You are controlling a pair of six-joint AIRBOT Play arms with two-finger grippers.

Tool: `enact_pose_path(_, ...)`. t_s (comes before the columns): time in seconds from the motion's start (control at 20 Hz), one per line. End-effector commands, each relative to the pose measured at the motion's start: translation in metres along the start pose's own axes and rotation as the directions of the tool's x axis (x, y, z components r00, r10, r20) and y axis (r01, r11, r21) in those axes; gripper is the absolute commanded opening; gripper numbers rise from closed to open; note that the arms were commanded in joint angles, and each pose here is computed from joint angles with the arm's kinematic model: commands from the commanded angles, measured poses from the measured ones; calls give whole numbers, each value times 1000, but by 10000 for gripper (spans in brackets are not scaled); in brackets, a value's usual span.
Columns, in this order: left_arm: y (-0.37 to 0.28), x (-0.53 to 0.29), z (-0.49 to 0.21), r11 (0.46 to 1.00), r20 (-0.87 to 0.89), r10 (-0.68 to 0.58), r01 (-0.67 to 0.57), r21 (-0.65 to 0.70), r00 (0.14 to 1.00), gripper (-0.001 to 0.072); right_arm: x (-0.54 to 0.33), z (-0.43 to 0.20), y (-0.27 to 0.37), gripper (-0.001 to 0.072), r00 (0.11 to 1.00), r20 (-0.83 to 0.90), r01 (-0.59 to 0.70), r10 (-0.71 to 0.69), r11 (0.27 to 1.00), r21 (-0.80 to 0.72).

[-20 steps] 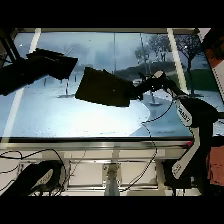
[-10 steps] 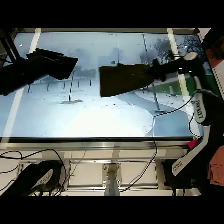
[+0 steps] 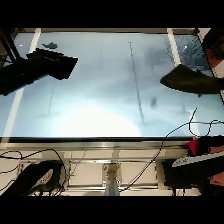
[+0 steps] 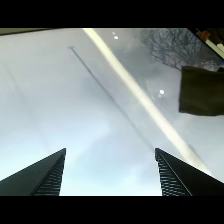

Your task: Fold the clothes and pants, and hang the long-sleeved shirts on hangers.

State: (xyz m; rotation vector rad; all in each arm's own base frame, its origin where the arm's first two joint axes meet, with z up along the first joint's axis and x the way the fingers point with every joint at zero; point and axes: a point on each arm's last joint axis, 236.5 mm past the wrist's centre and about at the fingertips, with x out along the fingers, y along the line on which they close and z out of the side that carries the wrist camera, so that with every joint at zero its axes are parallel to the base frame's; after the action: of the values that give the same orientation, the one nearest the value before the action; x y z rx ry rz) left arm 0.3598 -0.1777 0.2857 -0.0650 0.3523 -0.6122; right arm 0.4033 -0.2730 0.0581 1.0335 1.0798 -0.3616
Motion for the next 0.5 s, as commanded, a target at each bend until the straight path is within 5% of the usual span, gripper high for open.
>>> enact_pose_path(0.0, 0, 0, 0, 1000, 1, 1, -1, 0, 1000, 619, -64, -5, -83, 23, 985, 23, 170, -173, 980, 108)
enact_pose_path(0.2, 0, 0, 0, 1000, 1, 1, -1, 0, 1000, 619, -101, -39, -151, 23, 892, -91, 452, -442, 875, 172)
enact_pose_path(0.35, 0, 0, 0, 1000, 1, 1, -1, 0, 1000, 619, -116, -40, -161, 26, 861, -73, 506, -504, 831, 230)
enact_pose_path(0.4, 0, 0, 0, 1000, 0, 1, -1, 0, 1000, 619, -116, -42, -161, 79, 861, -80, 506, -503, 827, 245)
enact_pose_path(0.45, 0, 0, 0, 1000, 1, 1, -1, 0, 1000, 620, -115, -43, -160, 312, 861, -86, 505, -502, 822, 263)
